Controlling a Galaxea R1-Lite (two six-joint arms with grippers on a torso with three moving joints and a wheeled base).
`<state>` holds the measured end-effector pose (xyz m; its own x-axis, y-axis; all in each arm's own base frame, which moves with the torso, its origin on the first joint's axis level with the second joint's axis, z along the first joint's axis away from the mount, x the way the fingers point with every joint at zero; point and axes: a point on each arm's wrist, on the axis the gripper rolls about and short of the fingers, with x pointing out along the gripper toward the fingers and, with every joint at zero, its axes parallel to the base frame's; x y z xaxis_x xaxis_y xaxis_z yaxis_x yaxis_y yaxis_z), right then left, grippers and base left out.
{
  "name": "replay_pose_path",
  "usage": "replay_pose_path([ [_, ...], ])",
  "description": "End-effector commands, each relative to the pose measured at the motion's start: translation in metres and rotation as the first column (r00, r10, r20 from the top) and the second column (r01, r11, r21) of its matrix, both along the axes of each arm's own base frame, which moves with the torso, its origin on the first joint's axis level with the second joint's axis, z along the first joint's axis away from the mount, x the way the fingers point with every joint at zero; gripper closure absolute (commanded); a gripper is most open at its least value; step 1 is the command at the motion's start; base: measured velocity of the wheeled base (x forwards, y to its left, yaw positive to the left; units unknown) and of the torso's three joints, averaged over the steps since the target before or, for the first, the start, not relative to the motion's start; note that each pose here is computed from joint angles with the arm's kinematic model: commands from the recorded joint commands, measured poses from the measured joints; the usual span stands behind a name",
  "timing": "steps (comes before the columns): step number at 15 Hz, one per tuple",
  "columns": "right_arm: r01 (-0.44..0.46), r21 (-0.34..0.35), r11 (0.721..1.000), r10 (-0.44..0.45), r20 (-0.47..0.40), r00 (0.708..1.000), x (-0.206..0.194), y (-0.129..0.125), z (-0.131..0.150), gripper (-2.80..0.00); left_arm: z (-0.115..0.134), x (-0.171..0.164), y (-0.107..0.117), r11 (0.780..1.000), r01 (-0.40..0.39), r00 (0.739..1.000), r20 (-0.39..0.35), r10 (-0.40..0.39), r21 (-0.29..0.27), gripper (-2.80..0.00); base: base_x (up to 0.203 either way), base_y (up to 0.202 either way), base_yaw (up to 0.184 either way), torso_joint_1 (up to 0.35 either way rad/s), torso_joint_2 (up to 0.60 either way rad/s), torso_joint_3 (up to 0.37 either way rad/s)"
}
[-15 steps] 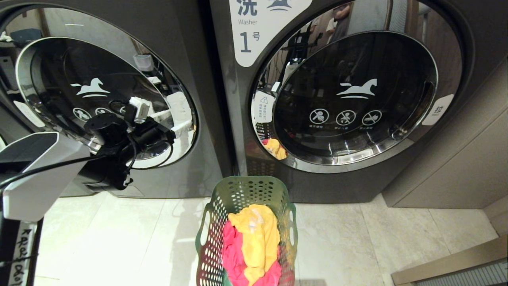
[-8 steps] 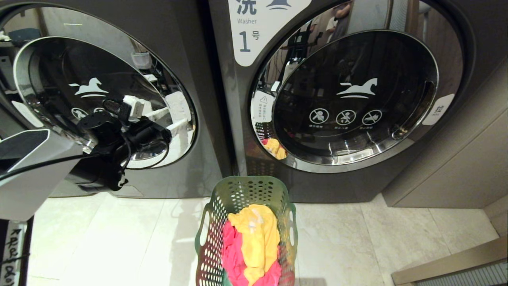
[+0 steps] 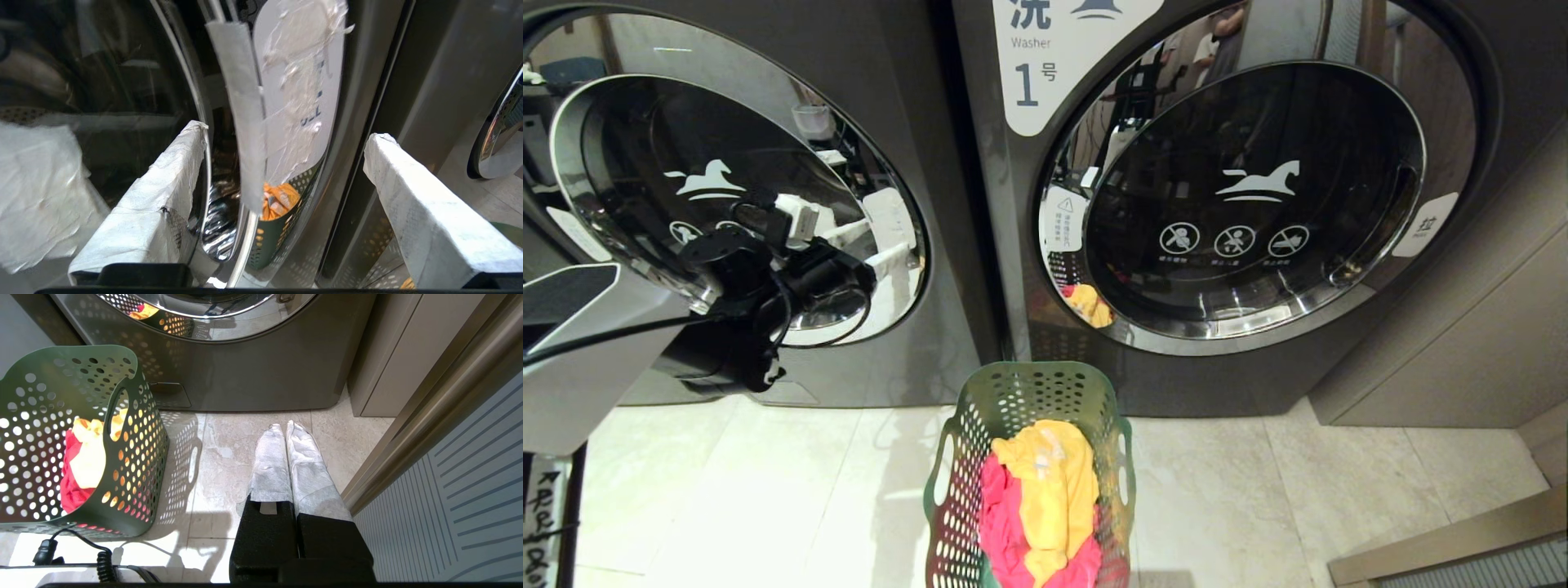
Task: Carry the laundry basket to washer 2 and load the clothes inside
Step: Open the lid of the washing machine
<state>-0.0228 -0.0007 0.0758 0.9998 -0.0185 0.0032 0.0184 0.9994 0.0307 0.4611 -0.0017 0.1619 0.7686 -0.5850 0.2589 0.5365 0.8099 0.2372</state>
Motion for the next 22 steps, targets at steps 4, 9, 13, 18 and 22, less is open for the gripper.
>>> replay_pose_path([
  [4, -0.001, 0.0, 1.0, 0.001, 0.0, 1.0, 0.0, 0.0, 0.0, 0.0, 0.0, 0.003, -0.007, 1.0, 0.017, 1.0, 0.016, -0.017, 0.002, -2.8, 0.0, 0.0, 0.0, 0.0, 0.0, 0.0],
  [9, -0.001, 0.0, 1.0, 0.001, 0.0, 1.0, 0.0, 0.0, 0.0, 0.0, -0.002, 0.004, -0.011, 0.999, 0.032, 0.999, 0.01, -0.032, 0.001, -2.8, 0.0, 0.0, 0.0, 0.0, 0.0, 0.0],
  [13, 0.0, 0.0, 1.0, 0.0, 0.0, 1.0, 0.0, 0.0, 0.0, 0.0, -0.005, 0.011, -0.014, 0.999, 0.046, 0.999, 0.017, -0.046, 0.003, -2.8, 0.0, 0.0, 0.0, 0.0, 0.0, 0.0],
  [18, 0.0, 0.0, 1.0, 0.0, 0.0, 1.0, 0.0, 0.0, 0.0, 0.0, -0.002, 0.018, -0.011, 0.994, 0.111, 0.994, -0.002, -0.111, -0.019, -2.8, 0.0, 0.0, 0.0, 0.0, 0.0, 0.0],
  [22, 0.0, 0.0, 1.0, 0.0, 0.0, 1.0, 0.0, 0.0, 0.0, 0.0, -0.001, 0.024, -0.007, 0.986, 0.163, 0.986, -0.015, -0.164, -0.038, -2.8, 0.0, 0.0, 0.0, 0.0, 0.0, 0.0],
])
